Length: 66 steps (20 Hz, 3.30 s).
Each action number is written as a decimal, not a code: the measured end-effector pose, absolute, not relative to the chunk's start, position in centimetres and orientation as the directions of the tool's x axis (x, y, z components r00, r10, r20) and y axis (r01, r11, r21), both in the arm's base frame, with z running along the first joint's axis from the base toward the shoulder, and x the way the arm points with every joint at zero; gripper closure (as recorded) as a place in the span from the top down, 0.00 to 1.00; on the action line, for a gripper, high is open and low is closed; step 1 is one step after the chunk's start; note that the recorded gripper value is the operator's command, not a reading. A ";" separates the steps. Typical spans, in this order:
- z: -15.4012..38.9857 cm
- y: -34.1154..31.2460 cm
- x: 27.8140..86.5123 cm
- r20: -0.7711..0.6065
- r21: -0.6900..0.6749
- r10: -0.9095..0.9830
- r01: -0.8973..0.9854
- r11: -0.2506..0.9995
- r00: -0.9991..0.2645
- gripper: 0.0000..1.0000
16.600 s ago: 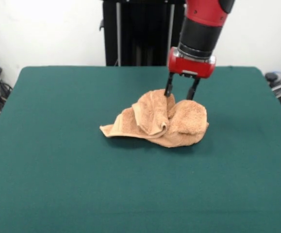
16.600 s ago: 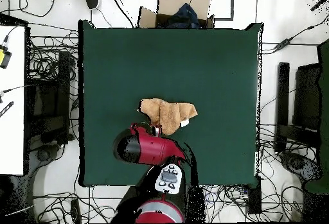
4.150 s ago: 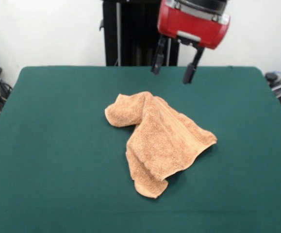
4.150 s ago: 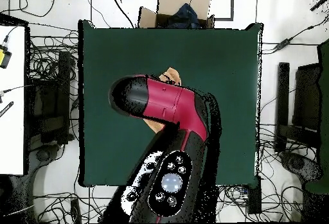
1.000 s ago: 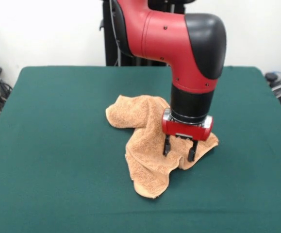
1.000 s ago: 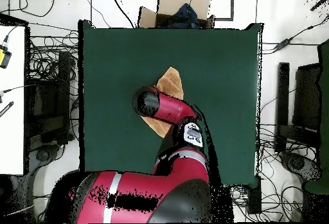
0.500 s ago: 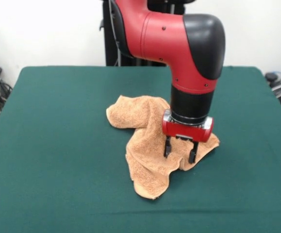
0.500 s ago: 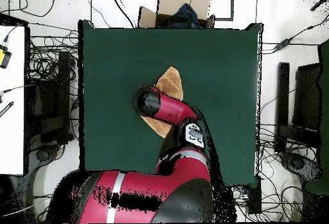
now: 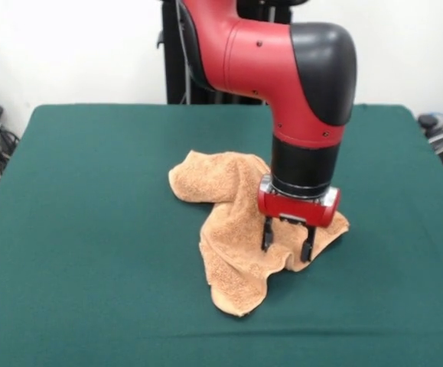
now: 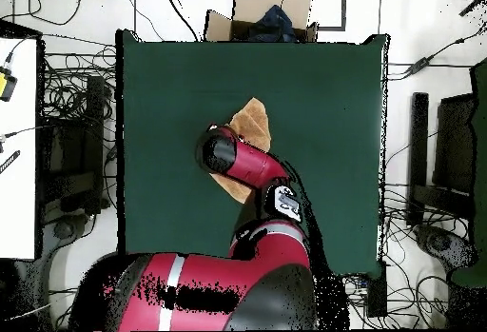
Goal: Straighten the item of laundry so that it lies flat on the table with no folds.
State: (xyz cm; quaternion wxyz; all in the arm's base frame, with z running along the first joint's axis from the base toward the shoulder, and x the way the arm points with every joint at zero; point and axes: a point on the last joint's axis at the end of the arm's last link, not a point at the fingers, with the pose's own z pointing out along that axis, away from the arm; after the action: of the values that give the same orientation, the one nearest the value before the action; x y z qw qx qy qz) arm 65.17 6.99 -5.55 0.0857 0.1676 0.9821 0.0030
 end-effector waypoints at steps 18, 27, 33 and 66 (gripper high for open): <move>-5.8 12.2 69.6 -0.314 0.187 0.444 0.404 0.895 -0.839 1.00; -5.8 14.7 70.9 -0.329 0.240 0.505 0.447 0.862 -0.798 1.00; -5.8 16.2 71.0 -0.314 0.250 0.533 0.473 0.845 -0.786 1.00; -5.4 20.4 70.2 -0.111 0.366 0.741 0.666 0.650 -0.662 1.00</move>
State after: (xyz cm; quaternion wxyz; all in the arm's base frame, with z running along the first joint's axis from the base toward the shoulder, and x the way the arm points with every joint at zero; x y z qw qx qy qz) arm 70.19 20.37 -5.35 0.1263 0.3910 0.8994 0.1488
